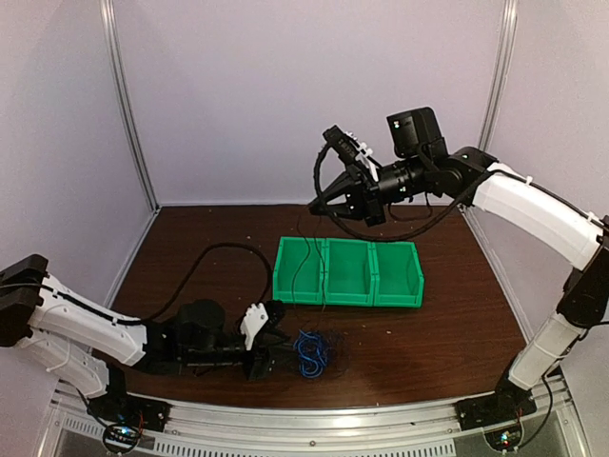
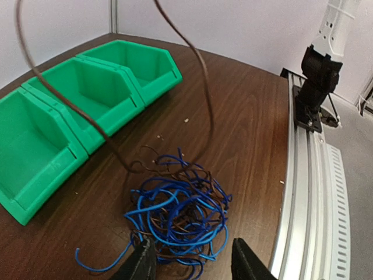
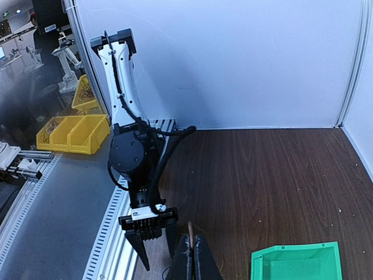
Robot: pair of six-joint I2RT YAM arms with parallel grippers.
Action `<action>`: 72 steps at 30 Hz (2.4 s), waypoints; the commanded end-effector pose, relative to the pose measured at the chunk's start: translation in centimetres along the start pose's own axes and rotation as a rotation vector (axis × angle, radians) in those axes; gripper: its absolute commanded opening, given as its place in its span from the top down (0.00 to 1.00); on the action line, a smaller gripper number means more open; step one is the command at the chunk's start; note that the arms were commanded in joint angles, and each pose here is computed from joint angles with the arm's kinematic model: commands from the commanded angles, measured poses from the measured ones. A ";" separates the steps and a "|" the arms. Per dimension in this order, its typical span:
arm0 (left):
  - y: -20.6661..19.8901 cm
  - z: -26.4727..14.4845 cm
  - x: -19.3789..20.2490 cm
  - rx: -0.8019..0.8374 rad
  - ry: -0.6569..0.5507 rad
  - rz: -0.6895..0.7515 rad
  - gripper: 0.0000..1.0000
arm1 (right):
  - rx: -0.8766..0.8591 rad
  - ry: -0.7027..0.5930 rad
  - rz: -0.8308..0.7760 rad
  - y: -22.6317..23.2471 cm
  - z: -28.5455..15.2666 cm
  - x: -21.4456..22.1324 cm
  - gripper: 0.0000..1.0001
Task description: Untangle the cables
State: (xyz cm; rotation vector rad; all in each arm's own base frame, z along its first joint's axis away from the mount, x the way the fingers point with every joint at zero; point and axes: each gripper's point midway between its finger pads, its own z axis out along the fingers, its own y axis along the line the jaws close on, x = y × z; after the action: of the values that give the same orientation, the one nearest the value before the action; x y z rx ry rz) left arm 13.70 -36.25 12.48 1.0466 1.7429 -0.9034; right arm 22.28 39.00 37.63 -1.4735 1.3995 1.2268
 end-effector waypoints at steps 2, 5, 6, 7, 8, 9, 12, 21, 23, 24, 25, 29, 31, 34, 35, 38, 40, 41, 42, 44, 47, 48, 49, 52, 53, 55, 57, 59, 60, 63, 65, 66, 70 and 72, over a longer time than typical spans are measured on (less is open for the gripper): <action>0.3 1.6 0.7 -0.035 0.036 0.031 0.54 | 0.028 -0.028 -0.016 -0.9 0.3 -1.3 1.00; 1.0 2.2 0.1 -0.079 -0.001 0.061 0.46 | 0.026 -0.027 -0.010 -0.8 0.3 -1.3 1.00; 1.1 2.5 -0.2 -0.088 -0.017 0.075 0.44 | 0.025 -0.026 -0.010 -0.8 0.3 -1.2 1.00; 1.3 2.8 -0.5 -0.098 -0.031 0.088 0.43 | 0.025 -0.023 -0.008 -0.8 0.3 -1.1 1.00; 1.5 3.2 -0.7 -0.114 -0.040 0.101 0.42 | 0.026 -0.022 -0.009 -0.8 0.3 -1.0 1.00; 1.7 3.6 -1.1 -0.128 -0.051 0.112 0.42 | 0.025 -0.021 -0.009 -0.7 0.3 -1.0 1.00; 1.7 5.0 -1.9 -0.129 -0.084 0.156 0.42 | 0.017 -0.023 -0.005 -0.5 0.3 -1.1 1.00; 2.1 8.3 0.7 -0.133 0.015 0.262 0.77 | 0.026 -0.038 -0.056 0.0 -1.1 -3.1 1.00; 2.1 8.1 1.5 -0.130 0.036 0.270 0.85 | 0.043 -0.056 -0.086 -0.1 -2.1 -4.6 1.00; 2.2 8.1 1.8 -0.129 0.049 0.292 0.89 | 0.056 -0.077 -0.113 0.0 -3.0 -6.0 1.00; 2.2 8.1 2.0 -0.131 0.061 0.305 0.93 | 0.066 -0.095 -0.132 0.0 -3.8 -7.1 1.00; 2.5 7.9 2.9 -0.136 0.111 0.329 0.96 | 0.129 -0.166 -0.253 0.8 -7.6 -12.5 1.00; 2.6 7.4 3.5 -0.139 0.134 0.335 0.97 | 0.173 -0.198 -0.328 1.9 -10.0 -14.9 1.00; 3.0 6.5 4.2 -0.156 0.165 0.335 0.97 | 0.225 -0.222 -0.384 2.8 -12.7 -16.6 1.00; 3.1 6.2 4.3 -0.161 0.172 0.332 0.98 | 0.239 -0.229 -0.395 2.9 -13.6 -17.0 1.00; 3.5 5.2 5.2 -0.180 0.203 0.322 1.00 | 0.259 -0.280 -0.392 3.3 -16.6 -18.4 1.00; 3.7 4.7 5.7 -0.190 0.225 0.312 1.00 | 0.251 -0.305 -0.407 4.0 -17.8 -19.1 1.00; 3.8 4.4 6.0 -0.193 0.237 0.304 1.00 | 0.255 -0.310 -0.415 4.4 -18.2 -19.3 1.00; 3.9 4.1 6.1 -0.196 0.245 0.300 1.00 | 0.256 -0.314 -0.422 4.8 -18.4 -19.5 1.00; 4.0 3.4 6.6 -0.205 0.259 0.261 1.00 | 0.254 -0.325 -0.426 5.4 -18.8 -19.8 1.00; 4.3 2.1 7.4 -0.226 0.279 0.219 1.00 | 0.289 -0.343 -0.450 5.8 -20.2 -20.6 1.00; 4.5 1.4 8.0 -0.233 0.290 0.205 1.00 | 0.317 -0.348 -0.461 5.7 -20.8 -20.9 1.00; 4.7 0.9 8.3 -0.245 0.293 0.191 1.00 | 0.347 -0.355 -0.469 5.5 -21.5 -21.3 1.00; 5.1 -0.7 8.8 -0.275 0.289 0.152 1.00 | 0.393 -0.381 -0.477 4.9 -23.3 -22.1 1.00; 5.3 -1.2 8.9 -0.288 0.288 0.145 1.00 | 0.397 -0.391 -0.462 4.5 -23.7 -22.2 1.00; 5.7 -2.0 9.0 -0.312 0.284 0.132 1.00 | 0.388 -0.398 -0.420 3.4 -23.7 -21.8 1.00; 6.0 -2.6 8.9 -0.330 0.277 0.128 1.00 | 0.368 -0.387 -0.370 2.3 -23.1 -20.4 1.00; 5.8 -2.9 8.0 -0.325 0.244 0.126 0.94 | 0.323 -0.378 -0.286 1.1 -21.7 -18.1 1.00; 5.7 -3.0 7.5 -0.319 0.229 0.127 0.93 | 0.299 -0.365 -0.243 0.6 -20.6 -16.6 1.00; 5.3 -3.2 5.6 -0.309 0.177 0.132 0.87 | 0.226 -0.281 -0.125 -0.4 -15.4 -10.8 1.00; 5.2 -3.3 4.3 -0.305 0.140 0.142 0.82 | 0.164 -0.219 -0.064 0.2 -12.2 -7.4 1.00; 5.2 -3.4 3.6 -0.310 0.120 0.146 0.78 | 0.135 -0.202 -0.038 0.5 -11.1 -6.2 1.00; 4.7 -2.8 0.9 -0.300 0.050 0.190 0.61 | 0.071 -0.211 -0.013 0.9 -9.7 -6.4 1.00; 4.4 -2.0 -1.3 -0.297 0.006 0.211 0.56 | 0.065 -0.227 -0.045 1.1 -9.8 -8.0 1.00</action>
State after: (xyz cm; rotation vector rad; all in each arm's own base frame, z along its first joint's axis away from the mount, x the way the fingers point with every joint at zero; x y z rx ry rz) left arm 16.35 -30.40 9.04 1.0541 1.8093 -0.4567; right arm 23.65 31.68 43.88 -1.2582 1.3796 1.3138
